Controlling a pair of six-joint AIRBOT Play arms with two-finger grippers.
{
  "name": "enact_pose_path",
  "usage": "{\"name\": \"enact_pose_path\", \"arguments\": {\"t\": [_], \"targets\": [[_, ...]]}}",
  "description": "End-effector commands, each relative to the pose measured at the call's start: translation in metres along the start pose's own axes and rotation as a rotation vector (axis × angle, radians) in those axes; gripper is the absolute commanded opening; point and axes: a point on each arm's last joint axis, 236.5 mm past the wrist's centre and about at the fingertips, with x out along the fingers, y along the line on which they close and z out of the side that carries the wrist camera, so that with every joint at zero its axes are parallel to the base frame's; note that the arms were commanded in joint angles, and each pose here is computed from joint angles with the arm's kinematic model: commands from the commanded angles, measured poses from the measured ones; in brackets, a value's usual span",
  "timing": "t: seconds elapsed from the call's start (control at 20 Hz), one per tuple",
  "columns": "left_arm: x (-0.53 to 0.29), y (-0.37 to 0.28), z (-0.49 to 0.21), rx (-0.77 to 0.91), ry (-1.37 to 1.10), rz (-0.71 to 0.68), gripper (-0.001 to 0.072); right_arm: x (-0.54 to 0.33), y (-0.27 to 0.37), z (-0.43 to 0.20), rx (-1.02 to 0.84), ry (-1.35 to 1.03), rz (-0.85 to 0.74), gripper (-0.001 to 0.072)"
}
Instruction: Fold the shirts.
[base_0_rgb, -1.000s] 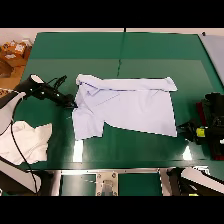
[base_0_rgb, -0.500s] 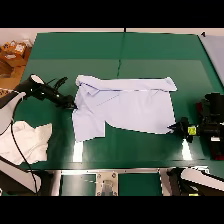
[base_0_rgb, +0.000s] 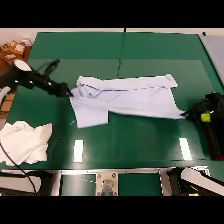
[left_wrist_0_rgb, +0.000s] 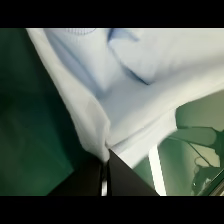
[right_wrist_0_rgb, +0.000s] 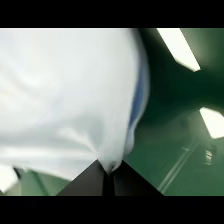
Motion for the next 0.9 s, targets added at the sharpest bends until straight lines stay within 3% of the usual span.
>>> {"name": "enact_pose_path", "arguments": {"t": [0.0, 0.2, 0.35, 0.5, 0.65, 0.85], "targets": [[-0.107, -0.074, 0.043, 0.183, -0.270, 0.078, 0.0027, -0.099, 0.091, 0.048, -0.214, -0.272, 0.042, 0.0012], [-0.282, -0.210, 0.053, 0.465, -0.766, 0.190, 0.0027, -0.260, 0.216, 0.045, -0.530, -0.747, 0.029, 0.0012], [-0.391, -0.308, 0.003, 0.658, -1.102, 0.244, 0.0028, -0.369, 0.296, -0.005, -0.668, -1.112, 0.078, 0.0013], [-0.447, -0.371, -0.062, 0.783, -1.293, 0.264, 0.0028, -0.433, 0.337, -0.057, -0.715, -1.332, 0.138, 0.0013], [-0.457, -0.388, -0.091, 0.803, -1.338, 0.256, 0.0028, -0.446, 0.345, -0.071, -0.719, -1.370, 0.148, 0.0013], [-0.426, -0.351, -0.056, 0.676, -1.230, 0.218, 0.0029, -0.417, 0.324, -0.030, -0.640, -1.267, 0.157, 0.0013]]}}
